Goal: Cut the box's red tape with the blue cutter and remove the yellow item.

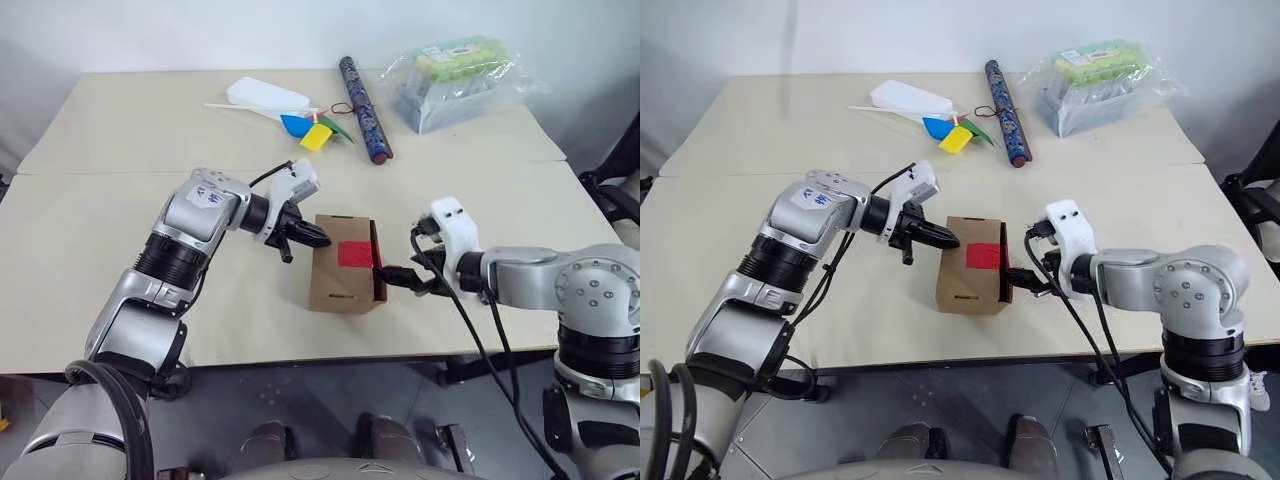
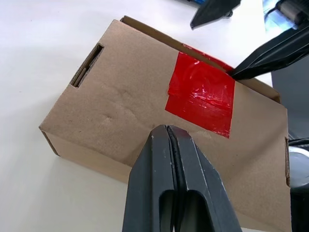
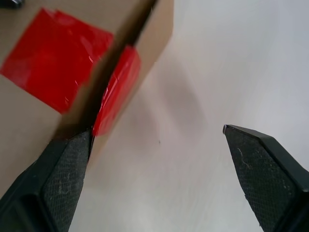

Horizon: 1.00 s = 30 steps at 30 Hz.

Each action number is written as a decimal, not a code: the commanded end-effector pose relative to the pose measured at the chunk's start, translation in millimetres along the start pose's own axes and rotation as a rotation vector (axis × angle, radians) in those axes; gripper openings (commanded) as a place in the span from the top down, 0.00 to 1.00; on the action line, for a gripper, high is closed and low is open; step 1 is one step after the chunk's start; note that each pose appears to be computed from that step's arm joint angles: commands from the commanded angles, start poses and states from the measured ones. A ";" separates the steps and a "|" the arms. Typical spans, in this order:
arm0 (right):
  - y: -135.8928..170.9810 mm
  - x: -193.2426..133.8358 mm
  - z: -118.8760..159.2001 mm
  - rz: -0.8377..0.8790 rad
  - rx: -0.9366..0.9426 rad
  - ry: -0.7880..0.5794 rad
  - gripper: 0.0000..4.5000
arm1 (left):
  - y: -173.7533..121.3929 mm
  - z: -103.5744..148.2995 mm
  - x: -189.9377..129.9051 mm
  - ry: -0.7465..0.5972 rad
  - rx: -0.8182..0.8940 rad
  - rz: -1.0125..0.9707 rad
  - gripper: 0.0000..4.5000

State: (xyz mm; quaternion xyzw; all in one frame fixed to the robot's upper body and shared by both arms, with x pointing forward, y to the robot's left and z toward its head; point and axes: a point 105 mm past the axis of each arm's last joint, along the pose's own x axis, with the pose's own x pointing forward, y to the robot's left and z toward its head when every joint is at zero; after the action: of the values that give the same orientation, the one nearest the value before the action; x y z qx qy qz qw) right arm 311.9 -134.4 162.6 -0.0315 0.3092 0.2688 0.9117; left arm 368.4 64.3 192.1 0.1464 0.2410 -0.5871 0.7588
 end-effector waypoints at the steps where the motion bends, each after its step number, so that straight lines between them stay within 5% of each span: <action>1: -16.6 -0.7 -20.8 -0.070 0.008 0.099 0.01 | -0.6 -6.3 2.4 0.024 -0.001 0.008 1.00; 19: -17.8 -10.3 -42.0 0.010 -0.128 0.200 0.01 | -4.6 -13.0 8.1 0.033 -0.025 0.004 1.00; 30: -8.6 -0.7 -16.6 0.262 0.205 0.042 0.01 | -6.7 -13.3 8.8 0.023 -0.031 0.008 1.00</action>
State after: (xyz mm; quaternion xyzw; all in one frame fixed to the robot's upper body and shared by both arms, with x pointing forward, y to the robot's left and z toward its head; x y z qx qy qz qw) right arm 305.0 -144.8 139.9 0.0775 0.3680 0.3442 0.8603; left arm 364.2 63.2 187.9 0.1422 0.2399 -0.5790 0.7662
